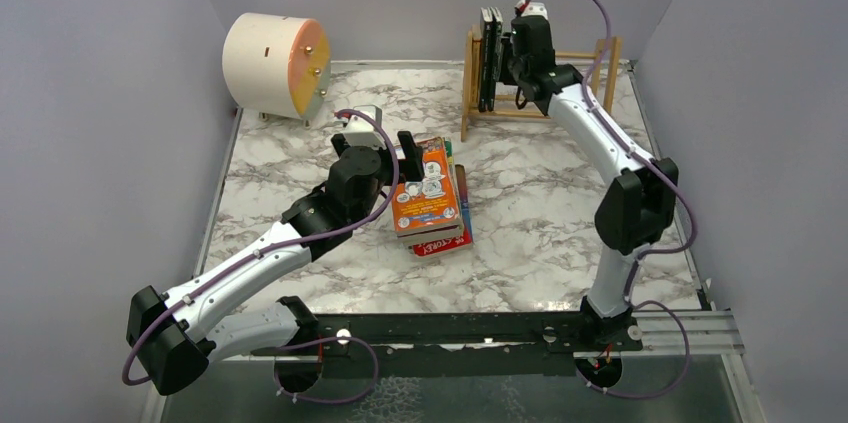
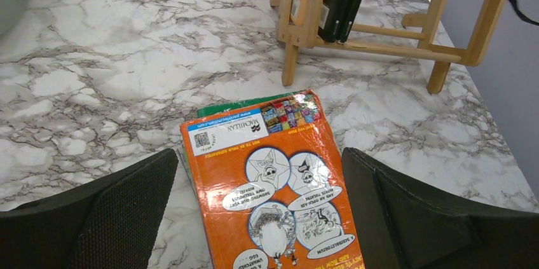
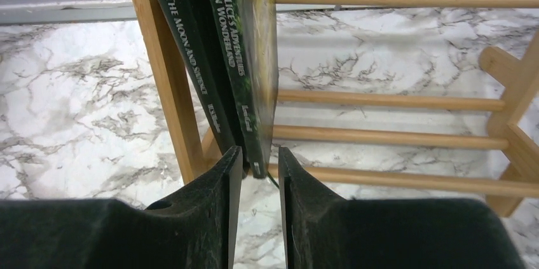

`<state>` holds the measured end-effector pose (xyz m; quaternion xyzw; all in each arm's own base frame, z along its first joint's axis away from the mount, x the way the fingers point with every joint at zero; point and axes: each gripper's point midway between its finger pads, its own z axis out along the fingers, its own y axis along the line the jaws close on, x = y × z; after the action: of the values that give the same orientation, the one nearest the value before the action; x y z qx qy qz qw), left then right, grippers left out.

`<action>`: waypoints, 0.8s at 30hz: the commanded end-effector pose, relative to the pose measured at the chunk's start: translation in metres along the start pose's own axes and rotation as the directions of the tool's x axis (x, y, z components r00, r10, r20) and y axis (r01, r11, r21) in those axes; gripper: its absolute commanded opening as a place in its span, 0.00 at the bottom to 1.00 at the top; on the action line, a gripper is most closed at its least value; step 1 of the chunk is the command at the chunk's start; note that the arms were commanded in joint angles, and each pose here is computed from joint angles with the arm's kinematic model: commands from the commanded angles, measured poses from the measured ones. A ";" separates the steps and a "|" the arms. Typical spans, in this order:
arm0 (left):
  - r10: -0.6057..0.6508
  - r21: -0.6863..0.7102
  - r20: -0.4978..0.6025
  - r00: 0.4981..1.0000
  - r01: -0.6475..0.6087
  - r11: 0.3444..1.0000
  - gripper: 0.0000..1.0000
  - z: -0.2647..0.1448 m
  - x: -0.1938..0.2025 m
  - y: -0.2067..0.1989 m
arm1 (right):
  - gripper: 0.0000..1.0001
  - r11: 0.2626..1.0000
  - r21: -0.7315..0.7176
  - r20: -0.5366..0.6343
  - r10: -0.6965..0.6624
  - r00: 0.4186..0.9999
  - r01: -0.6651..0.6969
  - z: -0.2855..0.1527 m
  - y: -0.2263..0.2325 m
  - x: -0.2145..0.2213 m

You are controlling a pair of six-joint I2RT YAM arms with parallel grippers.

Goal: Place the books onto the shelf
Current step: Place the book on the shelf.

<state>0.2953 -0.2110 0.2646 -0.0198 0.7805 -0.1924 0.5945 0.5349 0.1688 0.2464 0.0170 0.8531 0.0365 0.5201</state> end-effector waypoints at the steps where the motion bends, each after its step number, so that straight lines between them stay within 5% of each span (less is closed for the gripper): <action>1: -0.008 -0.042 0.005 1.000 0.008 0.999 0.99 -0.001 0.001 0.010 | 0.27 0.998 -0.040 0.108 0.050 0.993 -0.046 -0.048 -0.002 -0.033; 9: -0.064 -0.040 -0.102 0.993 0.060 0.997 0.99 0.014 0.034 0.019 | 0.32 0.955 -0.293 0.055 0.051 0.997 -0.033 -0.116 0.024 0.005; 16: -0.090 -0.005 -0.172 0.981 0.091 0.996 0.99 0.017 0.054 0.025 | 0.33 0.820 -0.559 -0.060 0.110 0.992 -0.125 -0.164 0.056 0.066; 24: -0.113 0.041 -0.211 0.971 0.124 0.991 0.99 0.016 0.066 0.017 | 0.42 0.690 -0.697 -0.163 0.115 0.980 -0.196 -0.195 0.073 0.110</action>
<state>0.2982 -0.2040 0.1934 -0.0386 0.8335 -0.2134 0.5082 0.3327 0.2166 0.2174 -0.0806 0.8387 0.3191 0.4339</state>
